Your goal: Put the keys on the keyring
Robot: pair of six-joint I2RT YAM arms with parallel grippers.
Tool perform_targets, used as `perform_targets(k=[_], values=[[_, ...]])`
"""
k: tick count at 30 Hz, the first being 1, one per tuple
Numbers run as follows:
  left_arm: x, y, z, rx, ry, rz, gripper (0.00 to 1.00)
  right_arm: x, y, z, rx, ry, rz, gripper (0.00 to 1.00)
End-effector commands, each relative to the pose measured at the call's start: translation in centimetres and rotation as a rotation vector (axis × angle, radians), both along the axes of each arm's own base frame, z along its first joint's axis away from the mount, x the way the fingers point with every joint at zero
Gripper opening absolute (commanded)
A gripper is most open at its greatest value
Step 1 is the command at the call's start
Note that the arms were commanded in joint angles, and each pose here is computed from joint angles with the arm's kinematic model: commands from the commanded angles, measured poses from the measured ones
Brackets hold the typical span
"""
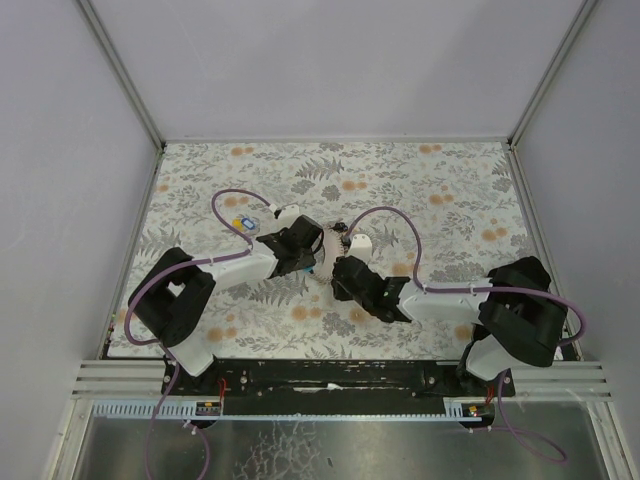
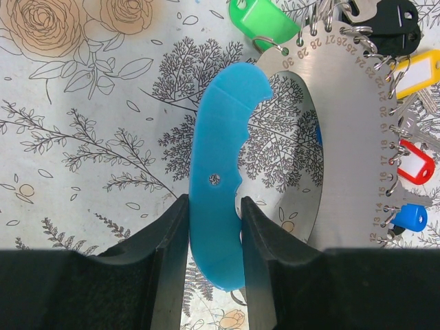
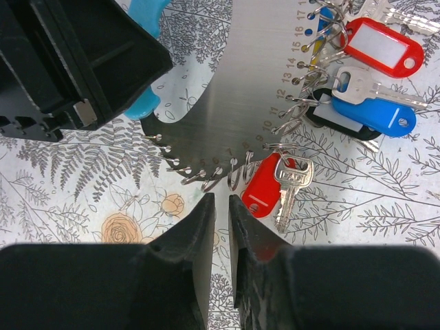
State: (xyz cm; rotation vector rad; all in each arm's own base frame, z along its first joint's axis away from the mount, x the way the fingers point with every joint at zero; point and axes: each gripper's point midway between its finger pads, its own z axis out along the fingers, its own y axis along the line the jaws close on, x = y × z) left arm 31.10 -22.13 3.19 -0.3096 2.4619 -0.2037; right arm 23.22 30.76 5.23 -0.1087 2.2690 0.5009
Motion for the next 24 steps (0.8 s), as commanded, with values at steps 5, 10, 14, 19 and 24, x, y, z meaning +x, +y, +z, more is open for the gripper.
perform_targets(k=[5,10,14,19,24], values=[[0.38,-0.26,0.56,0.003,-0.026,0.013,0.00,1.68,0.13,0.98,-0.031,-0.067,-0.060,0.19],[0.41,-0.28,0.59,0.002,-0.026,0.013,0.00,1.76,0.35,0.91,-0.038,-0.074,-0.046,0.19],[0.32,-0.34,0.58,0.001,-0.023,0.010,0.00,1.94,0.18,0.75,-0.051,-0.082,-0.053,0.20],[0.36,-0.39,0.68,-0.001,-0.023,0.009,0.00,2.00,0.59,0.55,-0.058,-0.079,-0.036,0.21],[0.33,-0.42,0.64,0.000,-0.022,0.007,0.00,2.03,0.96,0.75,-0.056,-0.093,-0.006,0.23]])
